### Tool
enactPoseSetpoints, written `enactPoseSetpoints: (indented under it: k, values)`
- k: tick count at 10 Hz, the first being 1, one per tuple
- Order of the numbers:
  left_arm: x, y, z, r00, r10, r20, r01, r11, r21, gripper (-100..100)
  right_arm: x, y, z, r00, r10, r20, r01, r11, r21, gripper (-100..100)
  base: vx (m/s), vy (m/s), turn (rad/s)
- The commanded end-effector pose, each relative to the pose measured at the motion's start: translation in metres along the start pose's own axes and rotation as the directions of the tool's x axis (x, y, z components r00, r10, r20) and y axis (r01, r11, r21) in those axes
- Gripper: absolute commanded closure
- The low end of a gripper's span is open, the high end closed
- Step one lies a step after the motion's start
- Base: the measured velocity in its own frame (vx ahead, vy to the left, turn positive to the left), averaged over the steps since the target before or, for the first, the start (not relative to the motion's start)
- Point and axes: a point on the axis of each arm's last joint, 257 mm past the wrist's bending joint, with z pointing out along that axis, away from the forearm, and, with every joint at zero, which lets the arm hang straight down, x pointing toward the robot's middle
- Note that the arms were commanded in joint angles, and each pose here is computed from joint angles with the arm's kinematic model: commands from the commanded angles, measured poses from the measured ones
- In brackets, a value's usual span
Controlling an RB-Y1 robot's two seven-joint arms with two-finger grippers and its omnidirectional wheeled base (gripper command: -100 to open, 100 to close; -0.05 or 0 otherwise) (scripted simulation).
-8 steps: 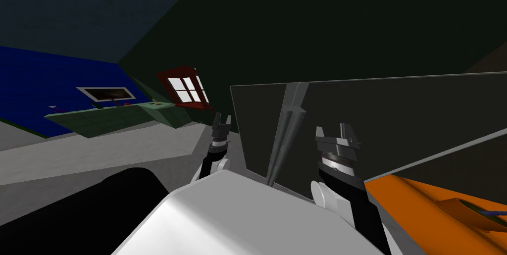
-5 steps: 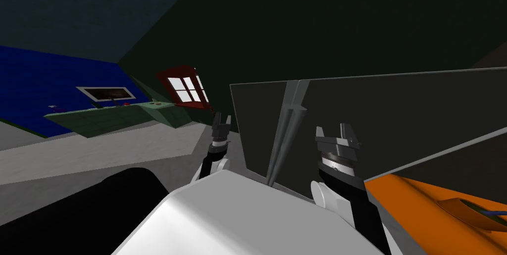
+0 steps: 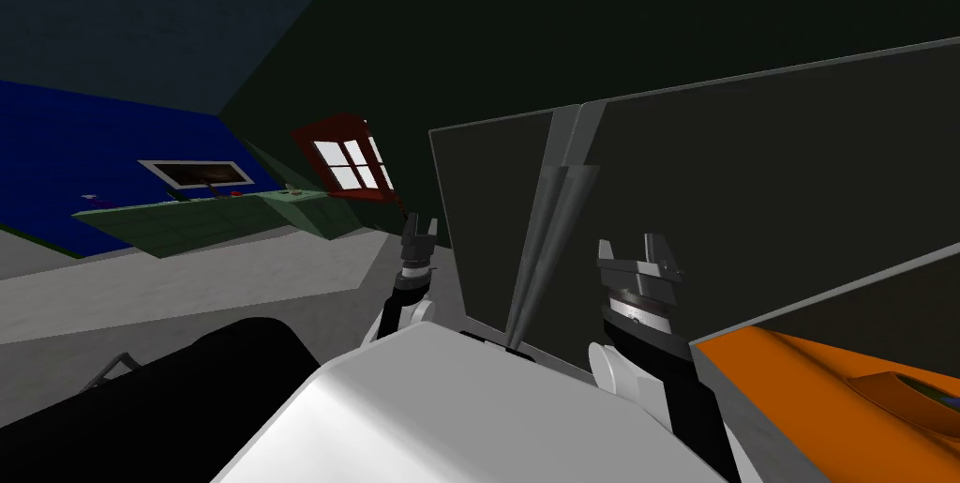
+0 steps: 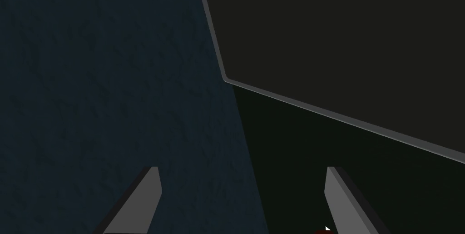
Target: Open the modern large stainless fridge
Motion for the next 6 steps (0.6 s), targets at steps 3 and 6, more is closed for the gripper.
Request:
enactPoseSetpoints:
  k: [3,6]
  values:
    - [0.0,0.0,0.0,1.0,0.0,0.0,0.0,1.0,0.0,0,0.006,-0.002,0.001,0.998,-0.031,-0.055,0.031,0.999,0.007,-100,0.006,0.012,-0.029]
    - [0.0,0.0,0.0,1.0,0.0,0.0,0.0,1.0,-0.001,0,0.014,-0.006,0.001,0.987,-0.085,-0.14,0.087,0.996,0.014,-100,0.011,0.031,-0.067]
